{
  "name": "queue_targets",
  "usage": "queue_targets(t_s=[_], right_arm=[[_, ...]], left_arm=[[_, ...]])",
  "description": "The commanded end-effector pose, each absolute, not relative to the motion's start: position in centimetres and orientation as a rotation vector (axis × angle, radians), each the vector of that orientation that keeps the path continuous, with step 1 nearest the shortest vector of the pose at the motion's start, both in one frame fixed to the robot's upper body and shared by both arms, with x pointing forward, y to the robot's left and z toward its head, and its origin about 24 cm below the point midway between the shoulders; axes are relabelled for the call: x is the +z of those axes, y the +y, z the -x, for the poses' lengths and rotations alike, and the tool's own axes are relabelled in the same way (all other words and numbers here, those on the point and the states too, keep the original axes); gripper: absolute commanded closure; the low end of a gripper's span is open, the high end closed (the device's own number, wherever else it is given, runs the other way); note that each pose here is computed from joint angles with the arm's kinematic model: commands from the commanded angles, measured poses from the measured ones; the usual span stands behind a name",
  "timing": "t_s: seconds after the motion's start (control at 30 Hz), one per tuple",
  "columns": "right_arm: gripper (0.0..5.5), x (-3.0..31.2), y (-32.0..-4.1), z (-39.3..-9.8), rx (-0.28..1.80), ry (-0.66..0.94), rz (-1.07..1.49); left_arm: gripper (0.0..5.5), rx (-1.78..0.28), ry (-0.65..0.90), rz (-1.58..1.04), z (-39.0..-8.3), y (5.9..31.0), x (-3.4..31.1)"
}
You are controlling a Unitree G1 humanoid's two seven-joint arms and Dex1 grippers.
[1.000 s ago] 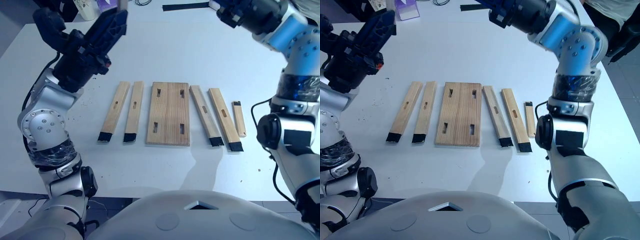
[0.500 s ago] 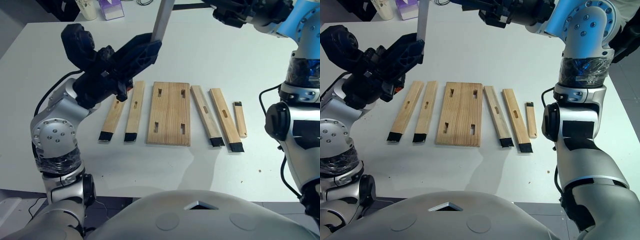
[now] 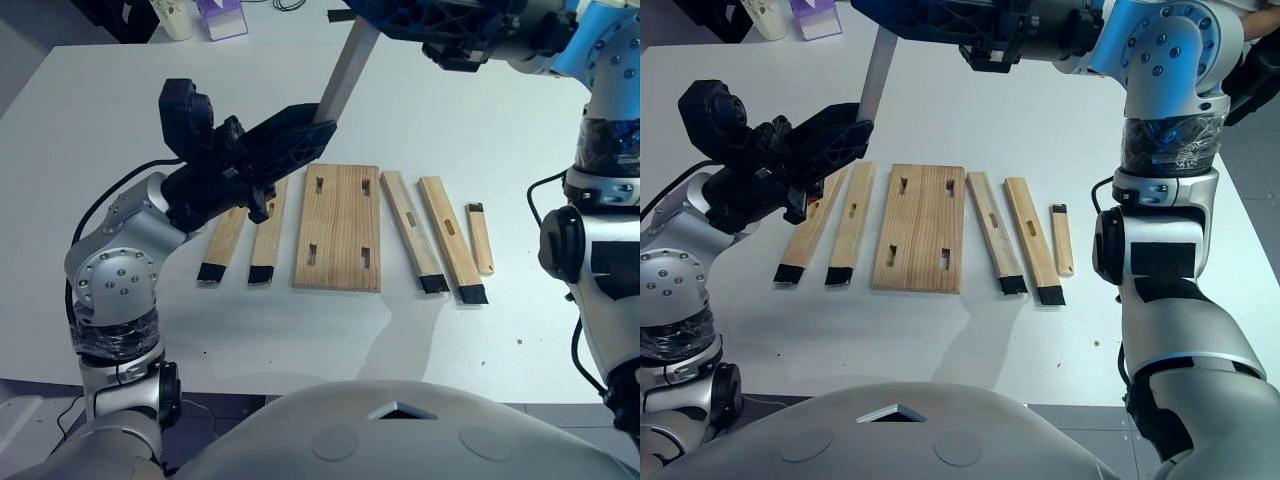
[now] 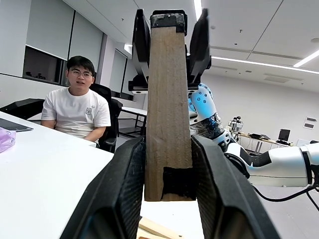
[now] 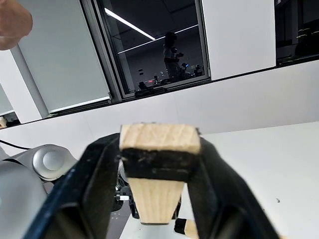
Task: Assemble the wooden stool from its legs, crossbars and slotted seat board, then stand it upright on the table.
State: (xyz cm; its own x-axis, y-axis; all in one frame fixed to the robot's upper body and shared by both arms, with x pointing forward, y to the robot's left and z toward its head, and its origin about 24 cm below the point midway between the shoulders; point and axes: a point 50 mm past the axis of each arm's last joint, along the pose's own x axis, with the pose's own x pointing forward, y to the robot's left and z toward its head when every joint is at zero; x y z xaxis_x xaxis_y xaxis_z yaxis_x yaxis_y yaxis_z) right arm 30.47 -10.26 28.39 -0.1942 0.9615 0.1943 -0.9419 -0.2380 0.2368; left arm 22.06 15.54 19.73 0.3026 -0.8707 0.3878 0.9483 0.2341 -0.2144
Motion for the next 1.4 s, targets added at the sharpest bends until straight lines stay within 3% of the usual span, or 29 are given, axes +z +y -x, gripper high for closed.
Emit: queue_targets(t_s=[0.03,0.43,0.47,0.6,0.67,0.83,1.03,1.13,1.27,1.4], right_arm=[[4.13,28.2,-10.5,-30.5,1.764,0.074,-0.323],[4.19,27.0,-11.1,-30.5,1.673,0.019,-0.363],[4.19,26.8,-11.3,-30.5,1.66,0.011,-0.364],[4.19,26.2,-11.8,-31.0,1.565,-0.025,-0.299],[4.19,24.8,-12.2,-31.8,1.473,-0.018,-0.162],[4.19,20.5,-13.8,-32.7,1.304,0.024,0.033],[4.19,17.3,-16.4,-30.2,1.308,0.118,0.162],[4.19,17.4,-18.3,-29.5,1.368,0.17,0.255],[4.19,17.4,-20.8,-30.6,1.402,0.254,0.456],[4.19,16.8,-22.1,-29.7,1.514,0.35,0.499]], left_arm=[[4.19,-1.26,-0.213,0.427,-21.9,15.7,20.0],[4.19,-1.188,-0.19,0.312,-23.1,15.7,19.2],[3.83,-1.18,-0.178,0.296,-23.2,15.6,19.1],[3.2,-1.132,-0.141,0.318,-23.9,15.7,18.3],[2.88,-1.048,-0.116,0.303,-24.4,16.3,17.5],[2.85,-0.83,-0.063,0.424,-23.8,16.5,13.7],[2.85,-0.407,-0.258,0.662,-24.3,17.4,14.6],[2.85,-0.25,-0.311,0.782,-26.8,15.5,15.8],[2.85,-0.254,-0.203,0.654,-28.9,10.3,14.8],[2.85,-0.215,-0.175,0.528,-29.8,8.3,13.6]])
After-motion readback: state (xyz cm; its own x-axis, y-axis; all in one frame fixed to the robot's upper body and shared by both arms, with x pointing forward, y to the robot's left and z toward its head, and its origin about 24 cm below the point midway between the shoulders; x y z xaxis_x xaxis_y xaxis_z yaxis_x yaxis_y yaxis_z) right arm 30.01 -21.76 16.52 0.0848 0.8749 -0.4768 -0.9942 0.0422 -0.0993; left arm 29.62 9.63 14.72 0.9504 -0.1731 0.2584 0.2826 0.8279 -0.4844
